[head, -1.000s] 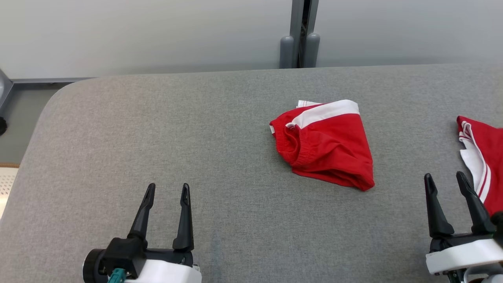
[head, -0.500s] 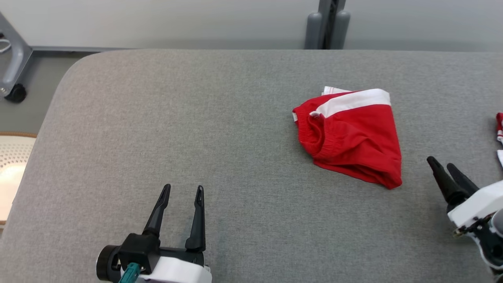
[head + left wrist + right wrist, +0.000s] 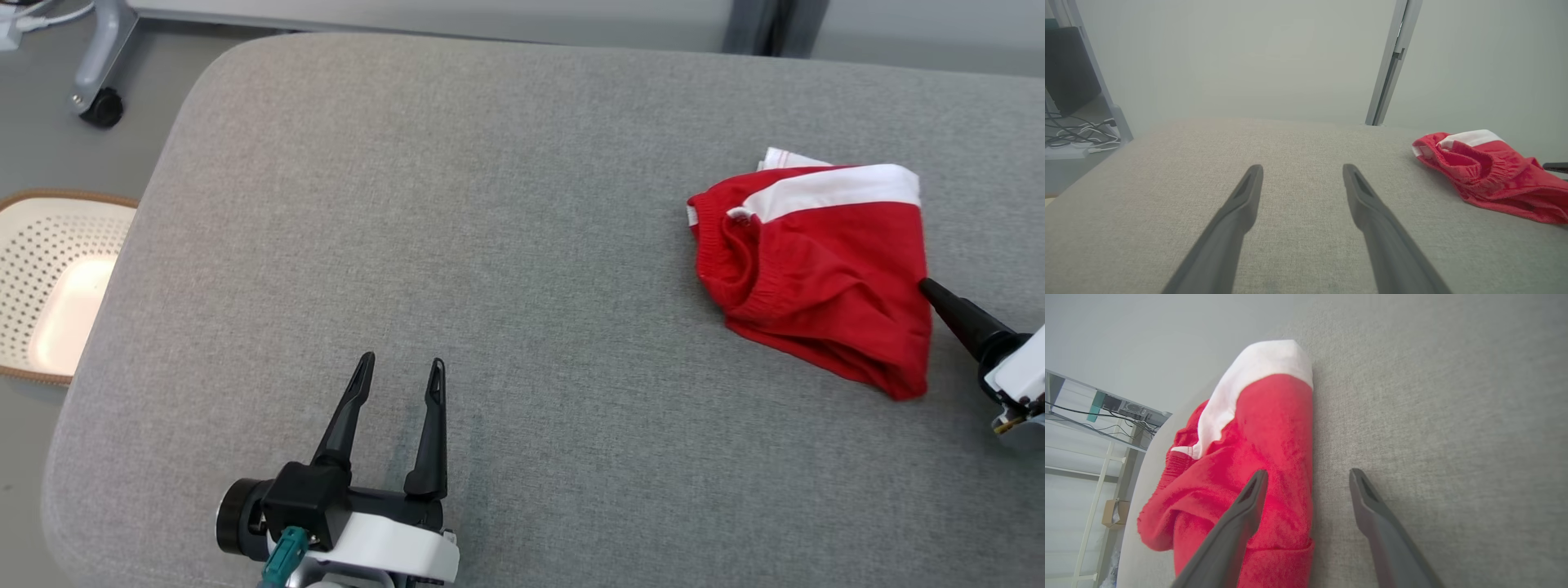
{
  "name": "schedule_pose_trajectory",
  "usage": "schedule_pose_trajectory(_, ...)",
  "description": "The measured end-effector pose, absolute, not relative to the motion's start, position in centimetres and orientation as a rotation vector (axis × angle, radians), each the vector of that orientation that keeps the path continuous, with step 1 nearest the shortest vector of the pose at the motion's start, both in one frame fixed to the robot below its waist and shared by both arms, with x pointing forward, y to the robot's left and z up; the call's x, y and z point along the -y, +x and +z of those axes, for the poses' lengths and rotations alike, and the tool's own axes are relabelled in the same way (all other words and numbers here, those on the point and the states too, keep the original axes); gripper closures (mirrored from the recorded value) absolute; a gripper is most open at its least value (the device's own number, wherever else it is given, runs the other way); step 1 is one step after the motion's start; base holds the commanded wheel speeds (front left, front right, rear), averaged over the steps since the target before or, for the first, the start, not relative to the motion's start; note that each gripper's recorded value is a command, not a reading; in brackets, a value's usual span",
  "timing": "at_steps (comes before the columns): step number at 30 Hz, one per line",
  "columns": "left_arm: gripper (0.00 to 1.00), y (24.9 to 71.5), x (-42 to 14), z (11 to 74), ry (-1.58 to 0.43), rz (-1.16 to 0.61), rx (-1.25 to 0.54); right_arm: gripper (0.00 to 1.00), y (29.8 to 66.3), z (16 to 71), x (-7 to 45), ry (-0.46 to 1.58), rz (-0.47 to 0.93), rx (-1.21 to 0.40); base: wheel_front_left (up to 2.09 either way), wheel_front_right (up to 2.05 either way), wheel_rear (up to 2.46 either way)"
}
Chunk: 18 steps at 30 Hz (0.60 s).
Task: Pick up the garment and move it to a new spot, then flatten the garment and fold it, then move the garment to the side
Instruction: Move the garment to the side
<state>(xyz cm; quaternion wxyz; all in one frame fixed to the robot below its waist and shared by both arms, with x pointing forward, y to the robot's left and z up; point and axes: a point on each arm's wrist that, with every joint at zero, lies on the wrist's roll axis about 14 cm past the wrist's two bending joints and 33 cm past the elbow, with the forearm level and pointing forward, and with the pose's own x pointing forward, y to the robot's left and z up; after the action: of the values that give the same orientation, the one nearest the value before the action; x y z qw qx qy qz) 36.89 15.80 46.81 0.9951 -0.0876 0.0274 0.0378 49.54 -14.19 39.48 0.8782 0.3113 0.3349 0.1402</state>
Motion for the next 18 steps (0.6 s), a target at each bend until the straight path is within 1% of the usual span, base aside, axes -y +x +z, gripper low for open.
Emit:
schedule_pose_trajectory(5,0.00,37.0,-16.4,46.3,-0.166,0.100,-0.069,0.00,50.4,38.2,12.3,0.652,0.337,-0.767,0.00,0.00,0.00)
schedule_pose_trajectory(12,0.00,37.1,-16.8,46.0,-0.159,0.116,-0.081,0.00,51.7,37.8,10.1,0.645,0.390,-0.797,0.00,0.00,0.00)
schedule_pose_trajectory(13,0.00,37.0,-16.8,45.9,-0.158,0.118,-0.083,0.22,51.8,37.7,9.8,0.644,0.395,-0.801,0.00,0.00,0.00)
schedule_pose_trajectory(14,0.00,37.0,-16.9,45.9,-0.158,0.119,-0.083,0.55,51.9,37.7,9.7,0.646,0.398,-0.802,0.00,0.00,0.00)
schedule_pose_trajectory(15,0.00,37.0,-16.9,45.9,-0.158,0.120,-0.084,0.74,52.0,37.7,9.5,0.645,0.401,-0.803,0.00,0.00,0.00)
schedule_pose_trajectory(16,0.00,37.1,-16.9,45.8,-0.157,0.122,-0.085,1.00,52.1,37.7,9.3,0.642,0.405,-0.803,0.00,0.00,0.00)
schedule_pose_trajectory(18,0.00,37.1,-16.9,45.9,-0.157,0.121,-0.084,1.00,52.0,37.7,9.0,0.632,0.416,-0.804,0.00,0.00,0.00)
